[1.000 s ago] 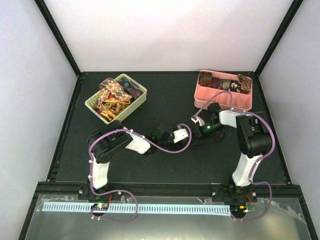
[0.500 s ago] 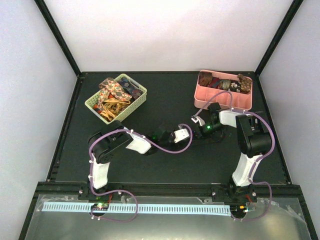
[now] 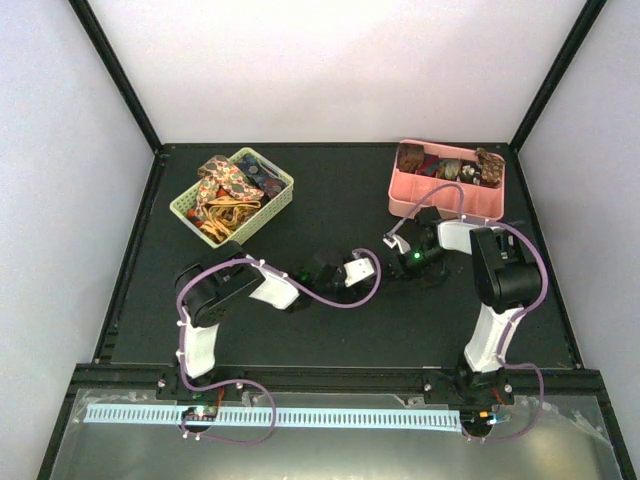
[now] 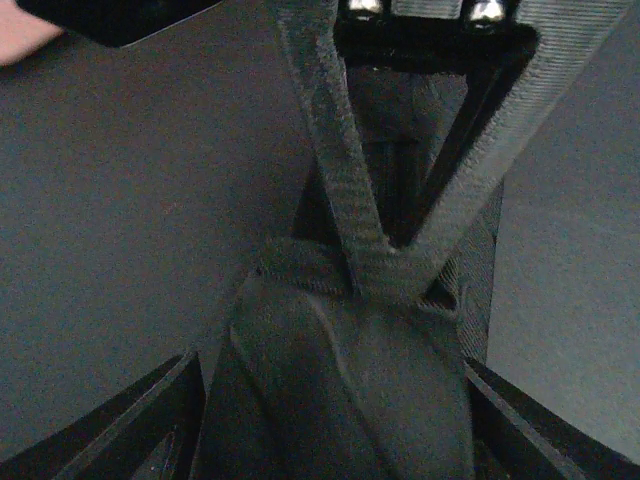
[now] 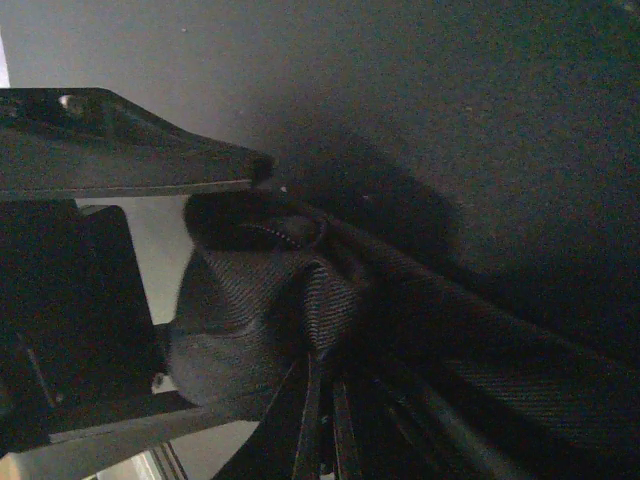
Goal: Roll the ties
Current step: Roll the tie at the center of the board.
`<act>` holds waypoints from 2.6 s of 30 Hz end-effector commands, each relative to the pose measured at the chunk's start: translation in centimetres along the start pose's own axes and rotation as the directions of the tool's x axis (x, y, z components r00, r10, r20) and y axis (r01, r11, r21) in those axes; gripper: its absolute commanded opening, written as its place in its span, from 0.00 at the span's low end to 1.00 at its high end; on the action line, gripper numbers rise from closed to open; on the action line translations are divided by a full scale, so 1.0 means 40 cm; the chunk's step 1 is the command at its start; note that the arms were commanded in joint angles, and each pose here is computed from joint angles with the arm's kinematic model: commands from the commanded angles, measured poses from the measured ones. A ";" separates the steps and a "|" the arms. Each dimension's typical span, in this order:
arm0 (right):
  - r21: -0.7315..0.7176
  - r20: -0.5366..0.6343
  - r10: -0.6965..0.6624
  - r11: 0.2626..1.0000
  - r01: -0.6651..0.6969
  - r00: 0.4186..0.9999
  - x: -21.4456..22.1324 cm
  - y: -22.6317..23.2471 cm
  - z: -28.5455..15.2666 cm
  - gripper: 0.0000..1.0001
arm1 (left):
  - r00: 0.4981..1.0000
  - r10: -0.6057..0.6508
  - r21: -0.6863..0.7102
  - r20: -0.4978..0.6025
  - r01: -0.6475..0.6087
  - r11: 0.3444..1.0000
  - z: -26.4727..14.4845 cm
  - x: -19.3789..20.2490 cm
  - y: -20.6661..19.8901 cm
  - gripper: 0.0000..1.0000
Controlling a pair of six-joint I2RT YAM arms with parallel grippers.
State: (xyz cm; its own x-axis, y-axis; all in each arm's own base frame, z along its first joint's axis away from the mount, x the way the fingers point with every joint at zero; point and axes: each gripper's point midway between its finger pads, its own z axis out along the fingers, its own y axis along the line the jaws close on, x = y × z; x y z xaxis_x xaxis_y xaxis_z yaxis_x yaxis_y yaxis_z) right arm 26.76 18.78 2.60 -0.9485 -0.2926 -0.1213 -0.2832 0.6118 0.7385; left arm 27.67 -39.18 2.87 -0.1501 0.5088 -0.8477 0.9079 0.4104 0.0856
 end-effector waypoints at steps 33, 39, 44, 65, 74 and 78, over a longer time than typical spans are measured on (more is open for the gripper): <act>0.079 -0.043 0.071 0.995 -0.068 0.997 0.017 -0.071 0.023 0.07 | 0.987 -0.005 0.164 0.162 -0.022 0.986 0.029 0.035 -0.026 0.50; 0.048 -0.013 0.013 0.999 -0.012 1.000 -0.009 -0.032 -0.004 0.25 | 0.998 0.050 0.123 -0.037 -0.045 0.991 0.002 0.089 -0.013 0.41; 0.053 0.056 -0.069 0.996 0.066 0.996 -0.042 0.020 -0.063 0.36 | 0.988 0.090 0.105 -0.125 -0.077 0.991 -0.010 0.115 -0.012 0.41; 0.033 -0.048 -0.026 0.999 0.028 0.999 -0.006 0.029 0.025 0.06 | 0.975 0.125 0.091 -0.186 -0.109 0.990 -0.001 0.111 -0.019 0.43; 0.075 -0.055 0.024 0.997 -0.019 0.998 0.017 -0.016 0.004 0.02 | 0.993 0.106 0.109 -0.046 -0.101 0.989 -0.029 0.035 -0.012 0.69; 0.097 -0.056 0.052 0.994 -0.046 0.997 0.026 -0.042 -0.006 0.02 | 0.990 0.116 0.119 0.080 -0.125 0.985 -0.060 -0.047 -0.007 0.78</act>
State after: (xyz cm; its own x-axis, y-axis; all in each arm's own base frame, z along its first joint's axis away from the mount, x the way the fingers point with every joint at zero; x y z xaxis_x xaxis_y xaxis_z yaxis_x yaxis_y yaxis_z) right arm 26.60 19.29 3.54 -0.9473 -0.3051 -0.0973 -0.2744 0.6166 0.7379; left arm 26.89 -37.89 2.41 -0.0700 0.5742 -0.8157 0.9511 0.2851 0.1191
